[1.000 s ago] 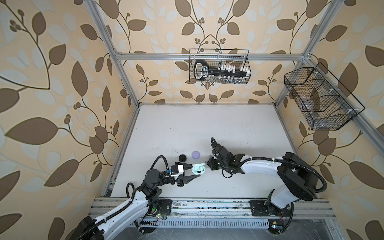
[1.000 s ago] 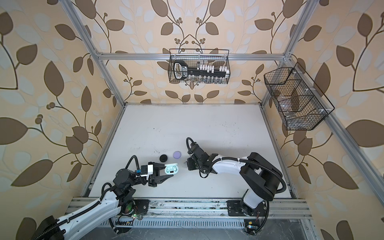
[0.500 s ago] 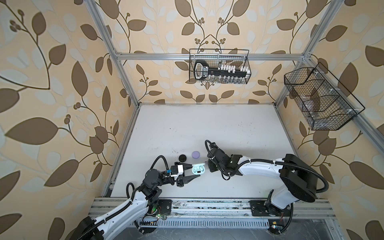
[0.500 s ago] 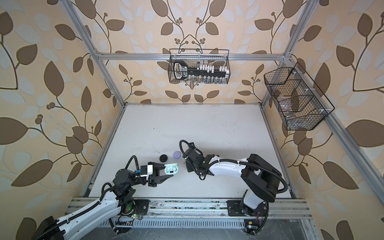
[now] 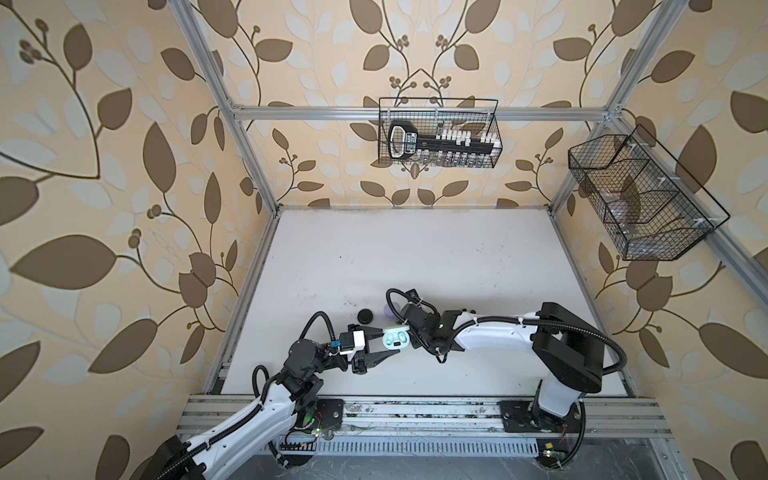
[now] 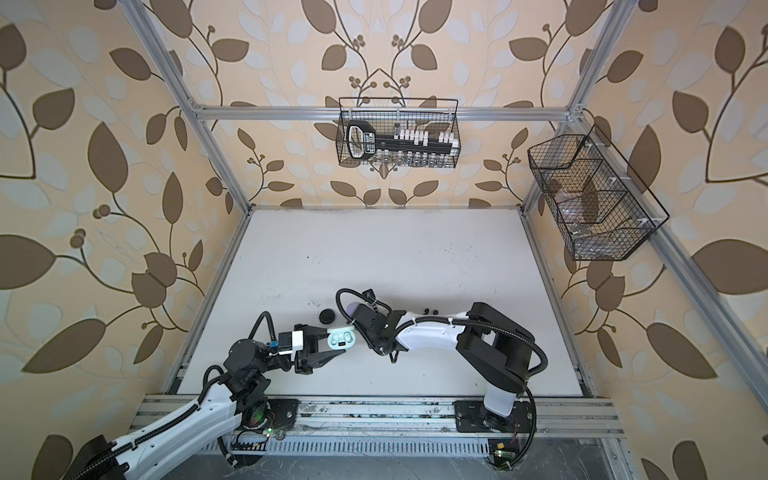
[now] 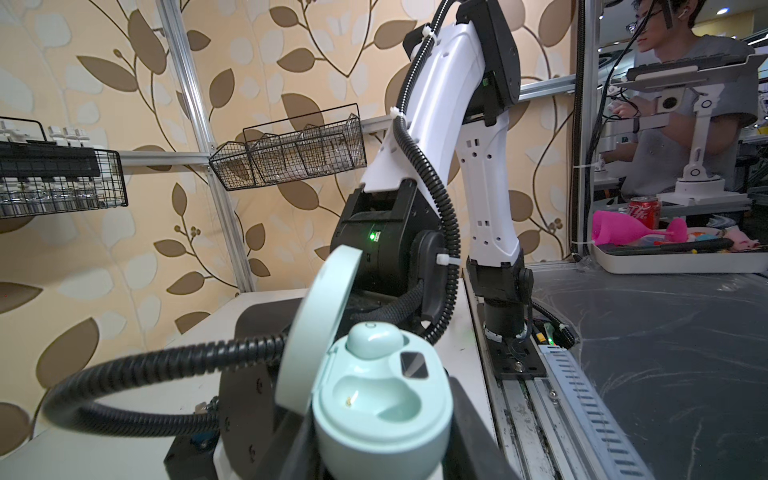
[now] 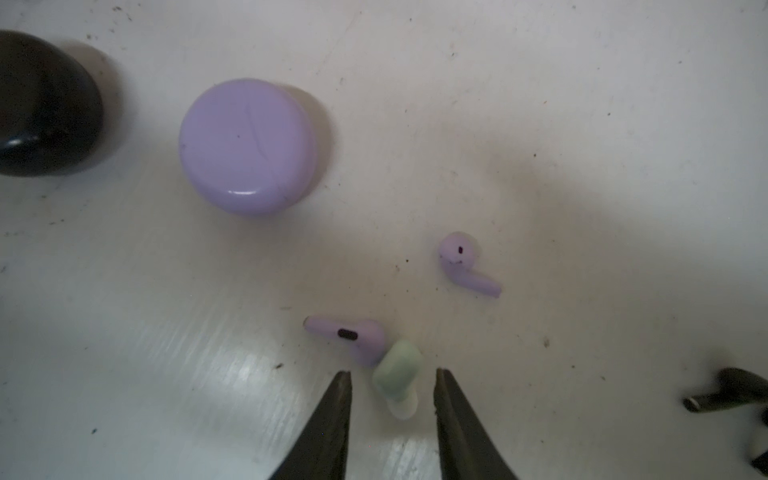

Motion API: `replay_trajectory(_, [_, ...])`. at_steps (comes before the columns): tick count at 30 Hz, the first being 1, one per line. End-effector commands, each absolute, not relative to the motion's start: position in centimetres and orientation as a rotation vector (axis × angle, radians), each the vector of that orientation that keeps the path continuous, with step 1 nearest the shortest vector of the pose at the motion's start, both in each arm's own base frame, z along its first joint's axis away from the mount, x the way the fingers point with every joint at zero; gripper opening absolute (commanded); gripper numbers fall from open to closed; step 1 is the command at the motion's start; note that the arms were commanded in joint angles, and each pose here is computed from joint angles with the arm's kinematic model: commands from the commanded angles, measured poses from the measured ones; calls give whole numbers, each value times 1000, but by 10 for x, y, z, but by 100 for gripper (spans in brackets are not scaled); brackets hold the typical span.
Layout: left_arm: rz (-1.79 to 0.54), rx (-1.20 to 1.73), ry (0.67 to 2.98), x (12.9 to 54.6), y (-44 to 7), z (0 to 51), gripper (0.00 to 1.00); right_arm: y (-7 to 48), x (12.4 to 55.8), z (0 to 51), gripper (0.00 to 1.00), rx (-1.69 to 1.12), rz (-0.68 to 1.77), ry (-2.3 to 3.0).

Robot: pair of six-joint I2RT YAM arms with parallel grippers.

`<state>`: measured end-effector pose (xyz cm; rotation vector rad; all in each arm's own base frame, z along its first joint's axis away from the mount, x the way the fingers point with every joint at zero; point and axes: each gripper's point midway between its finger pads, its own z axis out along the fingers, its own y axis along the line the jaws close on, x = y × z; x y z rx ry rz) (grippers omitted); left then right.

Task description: Insert the wireless bluetooth earbuds into the charging case

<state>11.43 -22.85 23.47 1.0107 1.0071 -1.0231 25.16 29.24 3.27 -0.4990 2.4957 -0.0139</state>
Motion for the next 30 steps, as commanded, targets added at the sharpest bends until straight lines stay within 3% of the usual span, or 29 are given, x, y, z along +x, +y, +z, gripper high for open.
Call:
replay_trajectory(1, [-1009, 1001, 961, 112, -227, 244, 0, 288, 255, 31, 35, -523, -106, 2490])
replay_trajectory(12, [-1007, 997, 957, 111, -226, 245, 0, 279, 262, 24, 35, -534, -222, 2486])
replay_trajectory(30, [-1007, 992, 953, 111, -225, 246, 0, 265, 264, 21, 32, -458, -195, 2506])
